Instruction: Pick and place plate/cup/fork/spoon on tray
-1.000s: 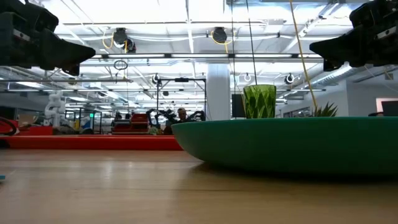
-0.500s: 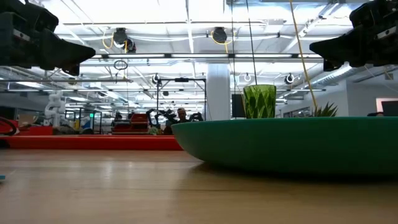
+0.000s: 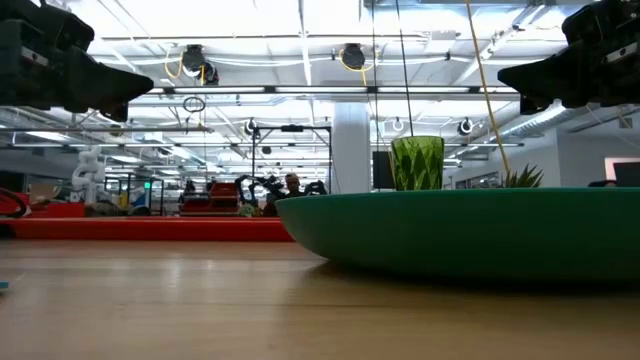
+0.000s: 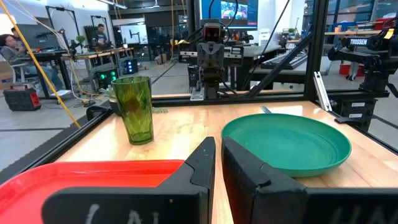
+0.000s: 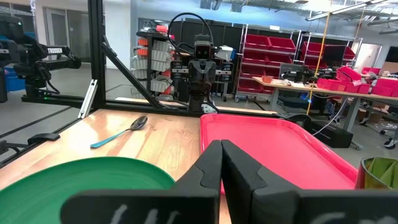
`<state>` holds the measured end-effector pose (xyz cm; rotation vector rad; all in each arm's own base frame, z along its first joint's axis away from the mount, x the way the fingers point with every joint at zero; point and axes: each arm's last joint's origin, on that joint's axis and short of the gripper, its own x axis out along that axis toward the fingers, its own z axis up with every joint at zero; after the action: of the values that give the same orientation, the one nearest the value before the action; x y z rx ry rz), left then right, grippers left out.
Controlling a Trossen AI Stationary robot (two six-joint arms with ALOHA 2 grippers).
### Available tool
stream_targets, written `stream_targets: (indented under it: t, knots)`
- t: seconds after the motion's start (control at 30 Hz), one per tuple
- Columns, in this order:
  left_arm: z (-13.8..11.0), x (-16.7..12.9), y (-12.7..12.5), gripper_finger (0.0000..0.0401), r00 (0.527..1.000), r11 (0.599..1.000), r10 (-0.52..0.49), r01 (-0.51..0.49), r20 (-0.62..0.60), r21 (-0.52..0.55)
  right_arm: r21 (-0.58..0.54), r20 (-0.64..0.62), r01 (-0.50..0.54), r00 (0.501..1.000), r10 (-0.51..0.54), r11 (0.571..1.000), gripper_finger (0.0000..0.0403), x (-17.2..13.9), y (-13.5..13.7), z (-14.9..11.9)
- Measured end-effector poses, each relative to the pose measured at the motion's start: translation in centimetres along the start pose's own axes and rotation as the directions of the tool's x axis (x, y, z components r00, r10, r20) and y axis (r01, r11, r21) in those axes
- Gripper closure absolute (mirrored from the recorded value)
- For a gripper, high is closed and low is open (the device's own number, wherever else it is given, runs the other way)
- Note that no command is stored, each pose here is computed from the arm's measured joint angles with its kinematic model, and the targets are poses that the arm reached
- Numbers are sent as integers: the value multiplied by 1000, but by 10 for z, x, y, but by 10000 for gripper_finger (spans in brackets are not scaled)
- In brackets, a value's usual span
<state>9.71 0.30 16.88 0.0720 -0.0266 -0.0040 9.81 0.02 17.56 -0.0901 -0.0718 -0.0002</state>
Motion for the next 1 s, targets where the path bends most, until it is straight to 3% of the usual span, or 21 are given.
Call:
stream_targets:
  t: [0.57,1.0]
  knots:
    - [0,0,0,368,1000,1000,0,0,0,0,0,0,0,1000,0,1000,403,0,0,0]
    - [0,0,0,368,1000,1000,0,0,0,0,-60,0,0,1000,0,998,403,0,0,0]
